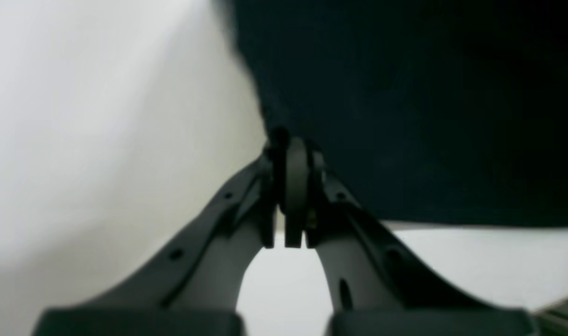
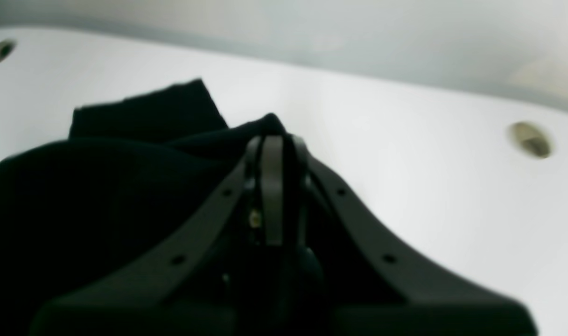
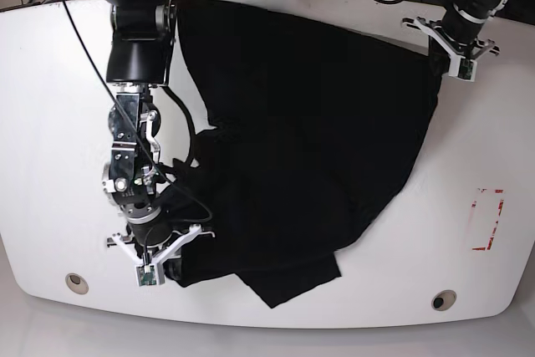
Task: Layout the t-shirt on the table in an organized manner, then fold the t-shirt properly
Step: 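Lift the t-shirt with both grippers and stretch it between them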
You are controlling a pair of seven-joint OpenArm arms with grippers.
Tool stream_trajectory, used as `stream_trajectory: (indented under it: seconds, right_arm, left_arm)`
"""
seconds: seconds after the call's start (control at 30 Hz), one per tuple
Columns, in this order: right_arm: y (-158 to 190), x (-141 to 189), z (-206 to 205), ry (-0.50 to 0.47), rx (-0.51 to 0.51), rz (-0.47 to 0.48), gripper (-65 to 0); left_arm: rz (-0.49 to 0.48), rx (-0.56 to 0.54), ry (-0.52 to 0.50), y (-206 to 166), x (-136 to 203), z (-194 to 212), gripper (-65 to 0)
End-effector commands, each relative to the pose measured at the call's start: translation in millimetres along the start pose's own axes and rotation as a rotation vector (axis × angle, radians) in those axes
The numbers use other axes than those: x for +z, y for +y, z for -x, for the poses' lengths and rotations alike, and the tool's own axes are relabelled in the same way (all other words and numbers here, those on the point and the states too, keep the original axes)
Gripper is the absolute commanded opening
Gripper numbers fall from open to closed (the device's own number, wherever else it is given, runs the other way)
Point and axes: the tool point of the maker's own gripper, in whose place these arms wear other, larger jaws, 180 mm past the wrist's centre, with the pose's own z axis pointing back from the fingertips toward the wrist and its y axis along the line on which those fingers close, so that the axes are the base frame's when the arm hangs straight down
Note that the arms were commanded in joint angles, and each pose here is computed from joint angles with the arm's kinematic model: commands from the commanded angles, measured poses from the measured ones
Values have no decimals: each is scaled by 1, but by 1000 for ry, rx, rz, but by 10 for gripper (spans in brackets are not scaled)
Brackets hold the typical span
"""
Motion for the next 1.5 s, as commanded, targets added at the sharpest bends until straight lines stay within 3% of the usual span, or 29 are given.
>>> stream_trajectory:
  seconds: [0.0, 0.27, 0.8, 1.1, 1.47]
  right_arm:
    - [-8, 2, -39, -102, 26, 6, -650]
    - [-23, 2, -74, -163, 62, 30, -650]
    - [-50, 7, -167, -285, 105, 84, -650]
    - [-70, 10, -228, -353, 144, 120, -650]
    - [-93, 38, -299, -446, 199, 170, -650]
  left_arm:
    - [-4, -17, -49, 5, 3, -15, -650]
    - [-76, -67, -131, 37, 2, -51, -650]
    - [-288, -160, -357, 116, 9, -199, -650]
    - [-414, -162, -499, 151, 48, -297, -650]
    - [-545, -161, -668, 179, 118, -375, -650]
